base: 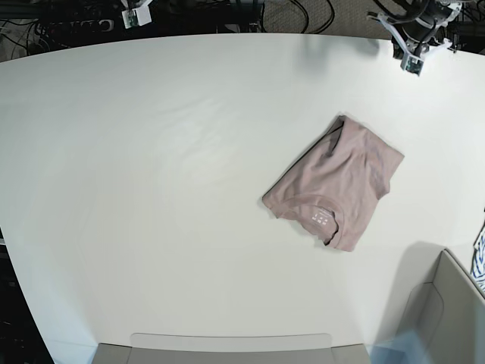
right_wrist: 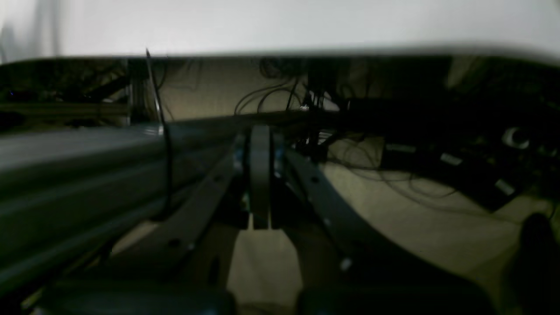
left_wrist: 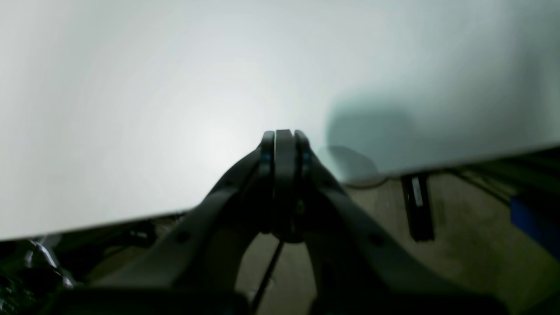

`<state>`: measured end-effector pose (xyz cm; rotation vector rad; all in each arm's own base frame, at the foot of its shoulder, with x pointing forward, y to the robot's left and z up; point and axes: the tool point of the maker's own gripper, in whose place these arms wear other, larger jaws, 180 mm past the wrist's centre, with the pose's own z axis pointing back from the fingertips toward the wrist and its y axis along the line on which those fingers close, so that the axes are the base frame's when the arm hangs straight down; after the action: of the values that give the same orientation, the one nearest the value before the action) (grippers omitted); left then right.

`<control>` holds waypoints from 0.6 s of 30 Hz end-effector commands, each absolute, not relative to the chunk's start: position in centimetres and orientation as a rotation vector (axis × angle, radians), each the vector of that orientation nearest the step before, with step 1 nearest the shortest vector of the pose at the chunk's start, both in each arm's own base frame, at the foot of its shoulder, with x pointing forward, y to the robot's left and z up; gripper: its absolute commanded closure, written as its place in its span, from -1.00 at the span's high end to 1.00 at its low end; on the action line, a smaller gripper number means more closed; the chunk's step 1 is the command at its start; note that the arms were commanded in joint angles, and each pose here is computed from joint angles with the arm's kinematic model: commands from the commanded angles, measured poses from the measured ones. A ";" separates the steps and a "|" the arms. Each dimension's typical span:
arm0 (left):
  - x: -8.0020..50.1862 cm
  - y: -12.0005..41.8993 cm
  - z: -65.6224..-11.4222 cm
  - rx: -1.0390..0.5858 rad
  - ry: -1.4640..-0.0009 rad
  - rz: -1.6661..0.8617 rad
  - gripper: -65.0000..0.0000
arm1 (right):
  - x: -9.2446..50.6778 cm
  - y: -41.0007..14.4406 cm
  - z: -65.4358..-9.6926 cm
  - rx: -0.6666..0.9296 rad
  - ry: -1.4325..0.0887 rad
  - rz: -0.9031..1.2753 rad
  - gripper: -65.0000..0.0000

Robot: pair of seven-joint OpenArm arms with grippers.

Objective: Fold the T-shirt properly

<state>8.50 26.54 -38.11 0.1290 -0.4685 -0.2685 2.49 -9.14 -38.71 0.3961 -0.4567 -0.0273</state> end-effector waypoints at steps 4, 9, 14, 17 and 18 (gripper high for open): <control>5.0 25.3 -38.5 0.090 -0.423 -0.238 -1.00 | 0.7 -9.2 -38.7 0.392 -0.440 -0.048 -1.00; 1.7 24.1 -40.2 0.035 -0.384 -0.156 -1.00 | -1.3 -10.5 -41.9 0.308 -0.371 0.007 -1.00; -2.8 23.1 -44.2 -0.044 -0.333 -0.010 -1.00 | -3.4 -11.9 -46.5 0.239 -0.277 0.037 -1.00; -6.9 21.9 -48.4 -0.086 -0.217 0.018 -1.00 | -4.3 -13.0 -49.5 0.207 -0.215 0.050 -1.00; -7.1 21.4 -49.7 -0.103 -0.218 0.035 -1.00 | -4.7 -13.4 -50.6 0.198 -0.188 0.045 -1.00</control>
<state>-7.64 21.56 -50.19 -0.0928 -0.1848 0.0306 -4.87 -13.37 -51.00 0.1941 -0.1730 0.0425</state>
